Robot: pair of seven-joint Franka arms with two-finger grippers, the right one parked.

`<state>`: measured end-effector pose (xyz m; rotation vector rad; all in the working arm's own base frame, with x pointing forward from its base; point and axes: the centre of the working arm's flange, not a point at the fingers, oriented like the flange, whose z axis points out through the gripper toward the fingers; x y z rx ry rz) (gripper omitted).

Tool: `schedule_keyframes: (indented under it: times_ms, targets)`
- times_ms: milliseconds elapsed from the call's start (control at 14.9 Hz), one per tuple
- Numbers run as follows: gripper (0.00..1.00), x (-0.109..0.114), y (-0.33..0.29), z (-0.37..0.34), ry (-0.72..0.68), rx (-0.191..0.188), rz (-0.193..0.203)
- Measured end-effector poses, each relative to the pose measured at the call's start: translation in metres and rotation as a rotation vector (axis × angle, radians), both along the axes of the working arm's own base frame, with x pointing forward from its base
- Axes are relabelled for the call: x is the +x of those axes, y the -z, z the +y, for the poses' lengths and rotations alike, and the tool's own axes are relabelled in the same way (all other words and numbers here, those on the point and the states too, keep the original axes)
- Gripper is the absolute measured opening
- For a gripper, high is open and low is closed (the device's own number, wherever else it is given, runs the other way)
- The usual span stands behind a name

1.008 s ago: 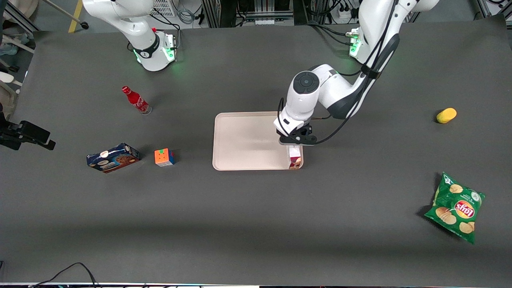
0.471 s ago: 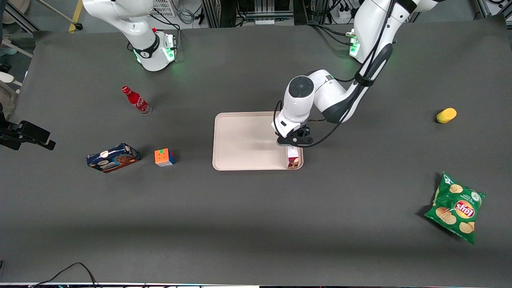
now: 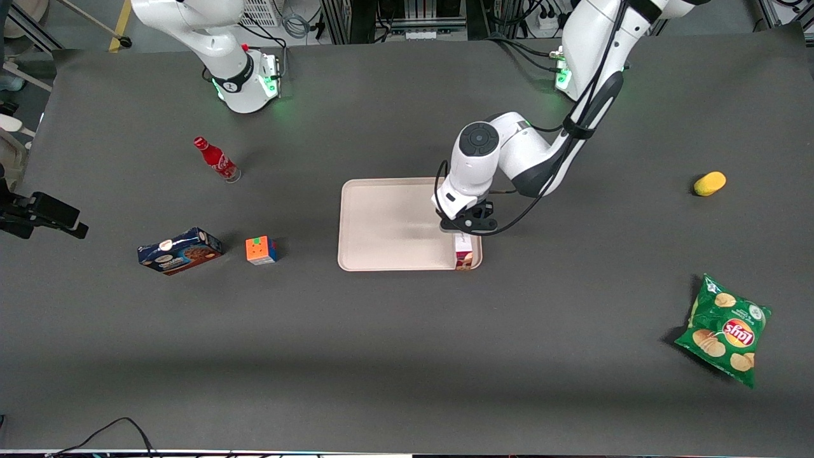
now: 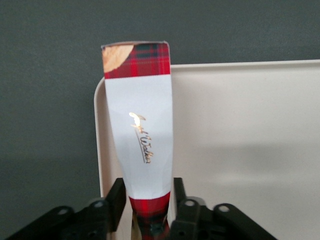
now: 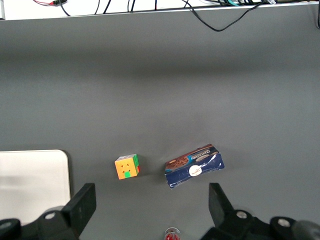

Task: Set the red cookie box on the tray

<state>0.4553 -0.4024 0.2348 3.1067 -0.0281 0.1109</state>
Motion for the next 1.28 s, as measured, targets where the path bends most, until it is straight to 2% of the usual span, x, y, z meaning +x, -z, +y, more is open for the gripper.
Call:
schedule_keyframes:
  times_ms: [202, 336, 403, 471, 605, 672, 807, 1008, 1143, 1277]
  targets:
    - [0.75, 0.012, -0.017, 0.004, -0.016, -0.013, -0.033]
    - [0.94, 0.032, -0.05, 0.014, -0.048, -0.034, -0.094]
    - [1.0, 0.044, -0.073, 0.025, -0.075, -0.043, -0.132]
    - [1.0, 0.058, -0.096, 0.041, -0.108, -0.044, -0.172]
    - [1.0, 0.083, -0.139, 0.082, -0.136, -0.016, -0.223]
    - [1.0, 0.094, -0.156, 0.103, -0.128, -0.004, -0.222]
    - [1.0, 0.117, -0.188, 0.148, -0.096, 0.01, -0.182]
    - [1.0, 0.145, -0.245, 0.226, -0.044, 0.049, -0.135]
    - [1.0, 0.147, -0.291, 0.269, -0.037, 0.043, -0.089]
    - [1.0, 0.136, -0.332, 0.297, -0.059, 0.017, -0.048]
